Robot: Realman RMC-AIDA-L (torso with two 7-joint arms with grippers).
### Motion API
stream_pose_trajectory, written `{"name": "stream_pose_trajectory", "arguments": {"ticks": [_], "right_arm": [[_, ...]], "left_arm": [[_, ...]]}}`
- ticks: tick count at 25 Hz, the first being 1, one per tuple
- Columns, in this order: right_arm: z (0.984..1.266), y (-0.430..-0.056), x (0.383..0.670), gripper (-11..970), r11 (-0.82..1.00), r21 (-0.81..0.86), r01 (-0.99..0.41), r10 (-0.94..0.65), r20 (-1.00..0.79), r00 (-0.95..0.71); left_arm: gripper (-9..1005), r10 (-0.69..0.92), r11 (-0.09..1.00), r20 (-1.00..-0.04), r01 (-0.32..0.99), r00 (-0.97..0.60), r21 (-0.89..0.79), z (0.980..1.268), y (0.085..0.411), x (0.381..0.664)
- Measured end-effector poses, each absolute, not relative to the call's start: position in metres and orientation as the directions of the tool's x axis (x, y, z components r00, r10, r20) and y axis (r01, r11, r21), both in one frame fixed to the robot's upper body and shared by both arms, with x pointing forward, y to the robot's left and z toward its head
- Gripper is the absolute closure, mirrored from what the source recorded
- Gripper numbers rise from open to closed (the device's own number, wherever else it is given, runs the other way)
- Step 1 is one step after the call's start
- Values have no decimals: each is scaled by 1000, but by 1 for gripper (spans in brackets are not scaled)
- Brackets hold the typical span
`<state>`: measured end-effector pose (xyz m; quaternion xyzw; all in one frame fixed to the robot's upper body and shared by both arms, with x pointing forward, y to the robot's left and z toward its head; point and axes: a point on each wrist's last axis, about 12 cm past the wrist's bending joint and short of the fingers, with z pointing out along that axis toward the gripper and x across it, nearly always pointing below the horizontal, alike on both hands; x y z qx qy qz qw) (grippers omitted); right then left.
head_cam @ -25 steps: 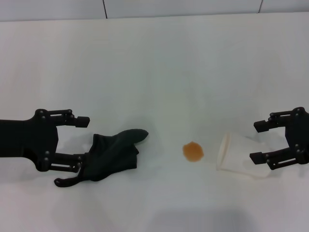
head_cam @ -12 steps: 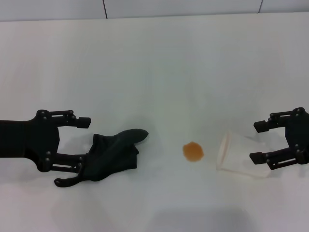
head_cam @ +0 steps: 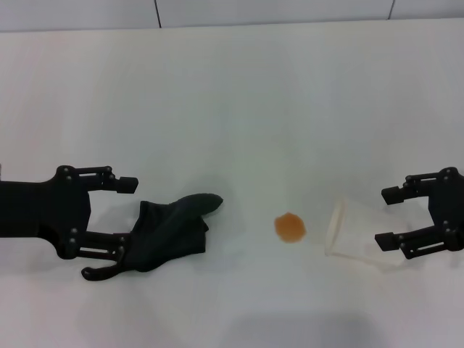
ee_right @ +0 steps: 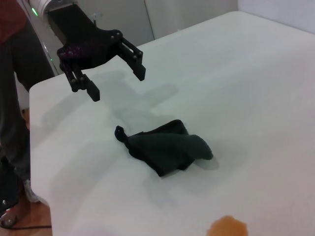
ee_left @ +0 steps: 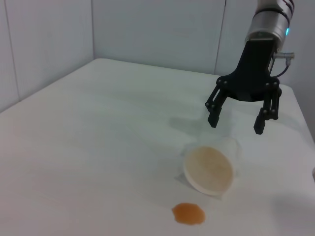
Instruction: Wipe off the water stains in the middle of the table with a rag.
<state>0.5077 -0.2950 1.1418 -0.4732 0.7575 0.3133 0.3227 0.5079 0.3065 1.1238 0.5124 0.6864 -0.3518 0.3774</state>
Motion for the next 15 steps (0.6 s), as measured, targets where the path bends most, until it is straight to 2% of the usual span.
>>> {"name": "stream_pose_trajectory", "arguments": {"ticks": [7, 15], "right_arm": [[1143, -295, 509, 158, 368, 177, -913, -512, -781, -358], [1168, -290, 515, 160, 413, 113, -904, -584, -729, -358]], "left_arm": [[167, 438, 224, -877, 969, -195, -104, 1124, 307, 507], [167, 448, 218, -872, 970, -195, -105, 1124, 306, 508]]}}
